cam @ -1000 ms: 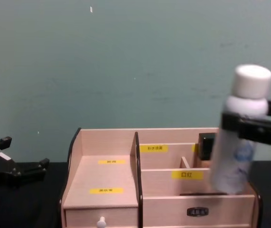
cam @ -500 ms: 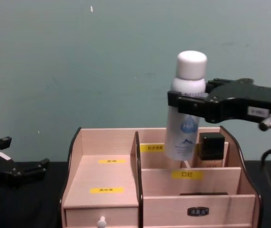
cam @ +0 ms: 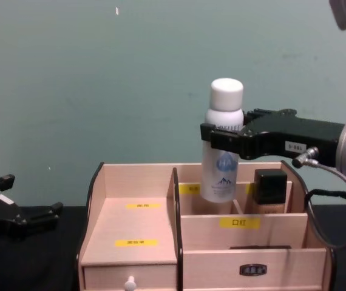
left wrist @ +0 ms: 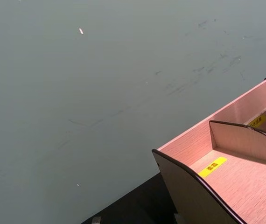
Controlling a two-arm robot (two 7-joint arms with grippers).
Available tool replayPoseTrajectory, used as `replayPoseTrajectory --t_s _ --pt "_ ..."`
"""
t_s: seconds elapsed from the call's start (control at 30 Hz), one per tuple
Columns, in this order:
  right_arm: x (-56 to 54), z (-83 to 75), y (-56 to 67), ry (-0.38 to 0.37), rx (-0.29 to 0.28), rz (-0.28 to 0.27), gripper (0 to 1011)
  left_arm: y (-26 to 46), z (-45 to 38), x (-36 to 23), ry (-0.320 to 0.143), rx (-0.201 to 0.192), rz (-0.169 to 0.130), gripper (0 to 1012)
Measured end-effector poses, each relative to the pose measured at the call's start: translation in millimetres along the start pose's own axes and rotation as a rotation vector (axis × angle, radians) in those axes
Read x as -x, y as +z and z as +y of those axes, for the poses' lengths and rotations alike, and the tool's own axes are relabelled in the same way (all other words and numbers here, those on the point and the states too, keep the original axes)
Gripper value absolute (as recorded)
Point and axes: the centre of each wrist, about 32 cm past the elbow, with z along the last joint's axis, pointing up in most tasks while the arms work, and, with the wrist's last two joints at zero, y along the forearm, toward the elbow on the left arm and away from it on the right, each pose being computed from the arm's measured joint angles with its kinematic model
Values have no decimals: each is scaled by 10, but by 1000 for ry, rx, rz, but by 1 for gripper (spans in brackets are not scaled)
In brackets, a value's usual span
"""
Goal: Pick up the facial cleanser and watermelon frost from the table and place them into the tiered storage box.
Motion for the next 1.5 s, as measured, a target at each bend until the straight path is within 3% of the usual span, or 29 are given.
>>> replayPoseTrajectory --t_s 0.63,1.2,1.5 --pt "-26 155 -155 -1 31 24 593 0 0 0 0 0 0 1010" --pt "-41 222 -309 8 97 60 593 0 0 0 0 0 0 1010" --pt "-44 229 -333 11 112 69 593 0 0 0 0 0 0 1010"
